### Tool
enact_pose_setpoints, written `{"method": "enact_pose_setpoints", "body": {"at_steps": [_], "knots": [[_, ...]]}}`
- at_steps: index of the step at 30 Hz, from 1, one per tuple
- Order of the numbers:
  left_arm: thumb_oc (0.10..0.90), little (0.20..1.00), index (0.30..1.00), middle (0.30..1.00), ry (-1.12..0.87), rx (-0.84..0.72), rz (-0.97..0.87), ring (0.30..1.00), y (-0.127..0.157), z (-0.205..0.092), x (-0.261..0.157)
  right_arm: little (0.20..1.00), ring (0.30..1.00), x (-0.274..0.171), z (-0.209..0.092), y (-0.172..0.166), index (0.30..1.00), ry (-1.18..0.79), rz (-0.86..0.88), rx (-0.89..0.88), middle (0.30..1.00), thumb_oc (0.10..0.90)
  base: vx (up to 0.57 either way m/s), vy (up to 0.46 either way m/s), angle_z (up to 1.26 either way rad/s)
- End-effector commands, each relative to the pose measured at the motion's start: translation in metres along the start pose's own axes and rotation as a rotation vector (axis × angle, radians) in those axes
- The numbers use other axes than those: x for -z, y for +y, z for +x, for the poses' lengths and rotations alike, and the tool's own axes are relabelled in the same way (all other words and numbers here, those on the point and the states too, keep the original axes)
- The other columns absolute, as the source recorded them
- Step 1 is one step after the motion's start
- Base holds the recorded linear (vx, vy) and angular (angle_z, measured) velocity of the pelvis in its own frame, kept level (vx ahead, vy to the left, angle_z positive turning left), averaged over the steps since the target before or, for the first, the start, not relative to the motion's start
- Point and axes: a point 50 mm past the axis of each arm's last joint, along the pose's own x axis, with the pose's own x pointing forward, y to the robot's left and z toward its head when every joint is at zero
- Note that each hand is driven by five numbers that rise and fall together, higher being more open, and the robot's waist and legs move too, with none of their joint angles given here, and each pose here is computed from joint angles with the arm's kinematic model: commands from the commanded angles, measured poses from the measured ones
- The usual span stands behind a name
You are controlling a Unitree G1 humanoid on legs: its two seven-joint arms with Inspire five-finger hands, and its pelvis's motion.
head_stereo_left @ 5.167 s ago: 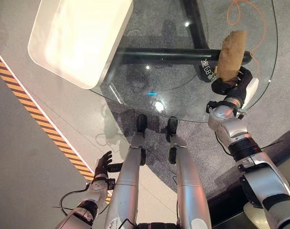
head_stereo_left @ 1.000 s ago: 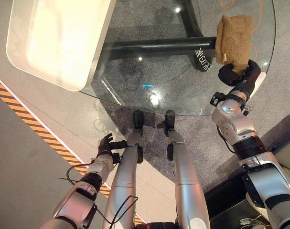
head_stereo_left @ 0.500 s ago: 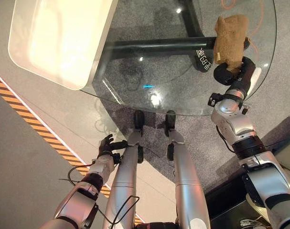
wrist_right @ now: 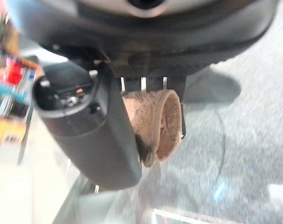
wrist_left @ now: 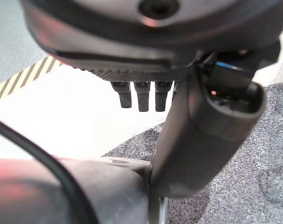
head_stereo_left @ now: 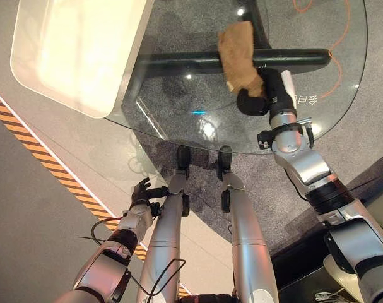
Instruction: Wipe the table with a cloth and put it in the basket.
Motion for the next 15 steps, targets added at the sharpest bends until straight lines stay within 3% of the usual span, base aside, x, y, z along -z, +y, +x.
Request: {"method": "enact_pose_setpoints", "body": {"at_steps": [1,8,15], "knots": [[0.800,0.900,0.900,0.900,0.084,0.065,-0.028,0.900,-0.018,-0.011,0.035,0.200,0.300,-0.031,-0.015,0.035,0.300,-0.148,-0.012,-0.203,0.300,0.100,0.00,0.000,0.00],[0.800,0.900,0.900,0.900,0.072,0.072,-0.024,0.900,-0.016,-0.010,0.034,0.200,0.300,-0.030,-0.017,0.043,0.300,-0.141,-0.041,-0.255,0.300,0.100,0.00,0.000,0.00],[0.800,0.900,0.900,0.900,0.073,0.072,-0.013,0.900,-0.015,-0.010,0.032,0.200,0.300,-0.035,-0.023,0.056,0.300,-0.178,-0.085,-0.413,0.300,0.100,0.00,0.002,0.02]]}}
